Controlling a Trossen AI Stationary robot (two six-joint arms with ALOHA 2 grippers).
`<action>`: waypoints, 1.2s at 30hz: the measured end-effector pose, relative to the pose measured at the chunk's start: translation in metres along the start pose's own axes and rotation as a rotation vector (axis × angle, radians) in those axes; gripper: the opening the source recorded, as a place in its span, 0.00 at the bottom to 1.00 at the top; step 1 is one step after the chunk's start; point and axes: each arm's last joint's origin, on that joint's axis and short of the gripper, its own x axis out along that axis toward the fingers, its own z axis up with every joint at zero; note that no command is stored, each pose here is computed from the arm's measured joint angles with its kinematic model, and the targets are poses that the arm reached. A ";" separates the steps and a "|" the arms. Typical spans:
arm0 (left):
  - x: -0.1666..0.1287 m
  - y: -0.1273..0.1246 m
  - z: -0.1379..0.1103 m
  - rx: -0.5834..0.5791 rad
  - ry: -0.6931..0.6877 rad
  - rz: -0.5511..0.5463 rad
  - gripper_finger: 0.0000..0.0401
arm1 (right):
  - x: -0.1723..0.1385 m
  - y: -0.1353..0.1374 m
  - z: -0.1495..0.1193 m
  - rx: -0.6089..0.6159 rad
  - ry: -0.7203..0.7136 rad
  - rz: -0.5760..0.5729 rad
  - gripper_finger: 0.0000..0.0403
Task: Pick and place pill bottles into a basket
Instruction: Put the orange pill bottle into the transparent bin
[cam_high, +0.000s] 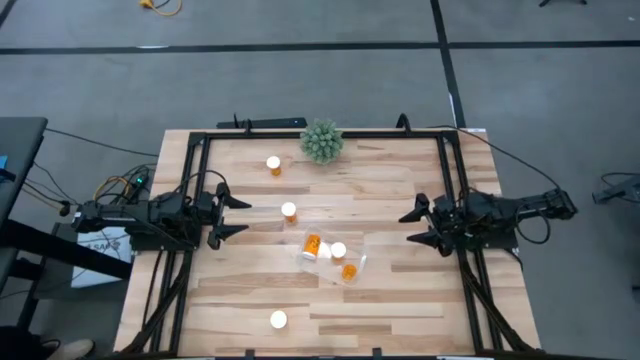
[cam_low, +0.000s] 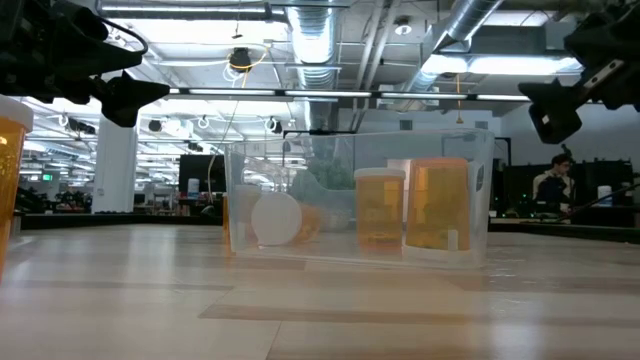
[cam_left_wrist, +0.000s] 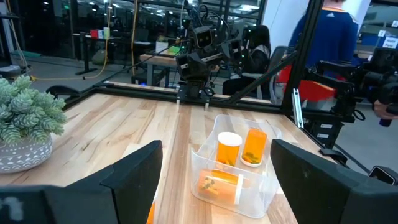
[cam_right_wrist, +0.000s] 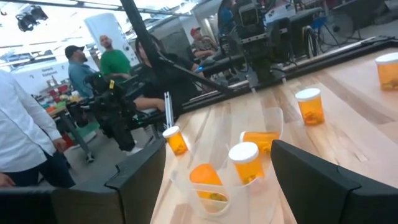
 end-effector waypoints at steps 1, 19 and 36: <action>0.000 0.000 0.000 0.000 0.000 0.000 0.72 | 0.000 0.000 0.000 -0.001 0.002 -0.001 0.71; 0.000 0.000 0.000 0.002 0.000 0.000 0.72 | 0.000 -0.002 0.000 -0.026 -0.010 -0.051 0.71; 0.000 0.000 0.000 0.001 0.000 0.000 0.72 | 0.000 -0.002 0.000 -0.025 -0.010 -0.051 0.71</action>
